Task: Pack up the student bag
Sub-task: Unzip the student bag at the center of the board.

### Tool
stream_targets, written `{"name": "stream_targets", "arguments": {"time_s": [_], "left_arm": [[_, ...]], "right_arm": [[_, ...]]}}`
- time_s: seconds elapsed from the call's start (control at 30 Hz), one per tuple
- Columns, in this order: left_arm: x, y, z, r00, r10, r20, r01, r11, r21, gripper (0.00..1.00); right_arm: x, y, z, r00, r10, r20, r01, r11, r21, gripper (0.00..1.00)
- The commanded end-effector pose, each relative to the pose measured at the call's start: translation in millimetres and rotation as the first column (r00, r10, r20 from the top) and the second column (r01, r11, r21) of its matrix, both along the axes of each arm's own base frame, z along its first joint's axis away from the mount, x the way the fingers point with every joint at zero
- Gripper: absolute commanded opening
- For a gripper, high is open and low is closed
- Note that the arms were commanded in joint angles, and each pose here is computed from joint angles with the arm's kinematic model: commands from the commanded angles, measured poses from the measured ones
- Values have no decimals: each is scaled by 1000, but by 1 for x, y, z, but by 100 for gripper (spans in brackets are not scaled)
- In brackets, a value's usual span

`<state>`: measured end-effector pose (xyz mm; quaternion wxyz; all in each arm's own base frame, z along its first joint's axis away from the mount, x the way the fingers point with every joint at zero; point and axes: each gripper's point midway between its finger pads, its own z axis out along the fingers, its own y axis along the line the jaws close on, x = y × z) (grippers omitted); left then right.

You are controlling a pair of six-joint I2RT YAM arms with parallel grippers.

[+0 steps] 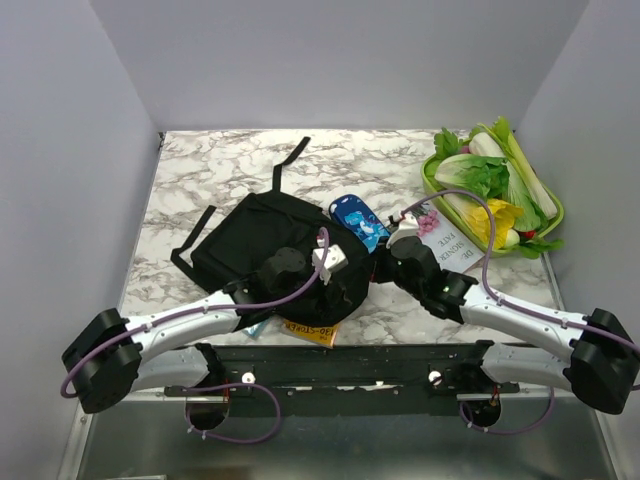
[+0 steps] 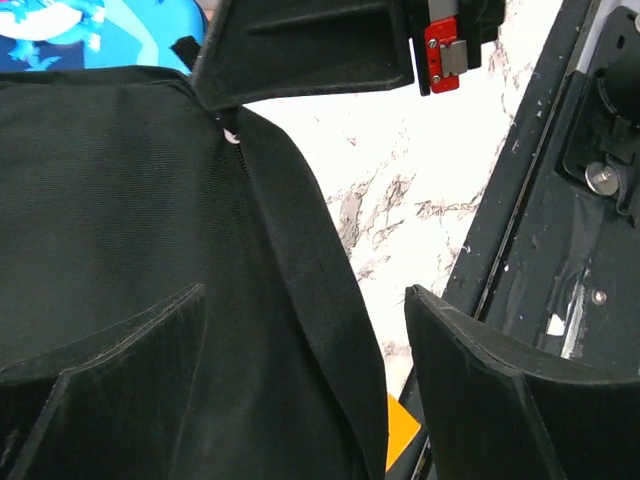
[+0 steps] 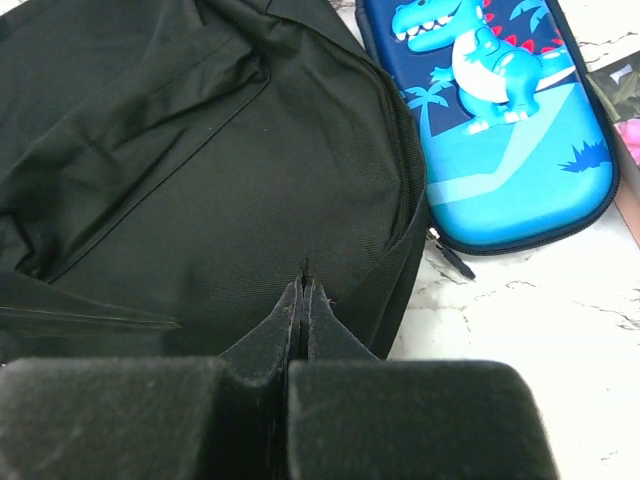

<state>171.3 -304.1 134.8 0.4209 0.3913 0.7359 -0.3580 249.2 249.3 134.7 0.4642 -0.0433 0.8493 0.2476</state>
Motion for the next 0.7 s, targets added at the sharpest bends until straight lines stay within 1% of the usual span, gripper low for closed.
{"name": "stream_targets", "arguments": {"time_s": [0.0,0.13,0.23,0.3,0.43,0.47,0.53,0.57,0.6,0.63,0.67], "left_arm": [[19,-17,9,995,86,59,-85,996,-23,87],[30,-29,5,991,118,59,-119,993,7,87],[36,-31,-6,988,143,59,-146,988,43,88],[37,-31,-17,987,155,47,-158,985,66,86],[20,-42,-27,998,66,-14,-64,996,66,79],[9,-48,-28,1000,0,-17,1,998,59,72],[-3,-54,-31,996,-86,-15,87,995,58,66],[-13,-57,-32,989,-148,-25,149,987,57,52],[-18,-59,-31,981,-193,6,193,979,69,44],[-22,-62,-29,975,-223,18,222,973,66,33],[-25,-63,-27,969,-246,30,243,967,72,14]], "right_arm": [[-6,9,5,999,39,-5,-38,998,49,1],[-12,10,5,998,55,-13,-54,996,68,1],[-16,7,9,998,65,-1,-65,994,86,1],[-19,6,16,997,70,14,-71,992,103,1],[-20,0,15,998,59,15,-60,994,96,1],[-20,0,15,998,59,17,-60,994,93,1],[-19,0,12,998,59,14,-60,995,81,1],[-19,0,11,998,58,10,-59,995,79,1],[-19,0,10,998,59,10,-60,995,74,1],[-18,-1,8,999,52,8,-53,996,67,1],[-17,-1,5,999,48,3,-48,997,59,1]]}}
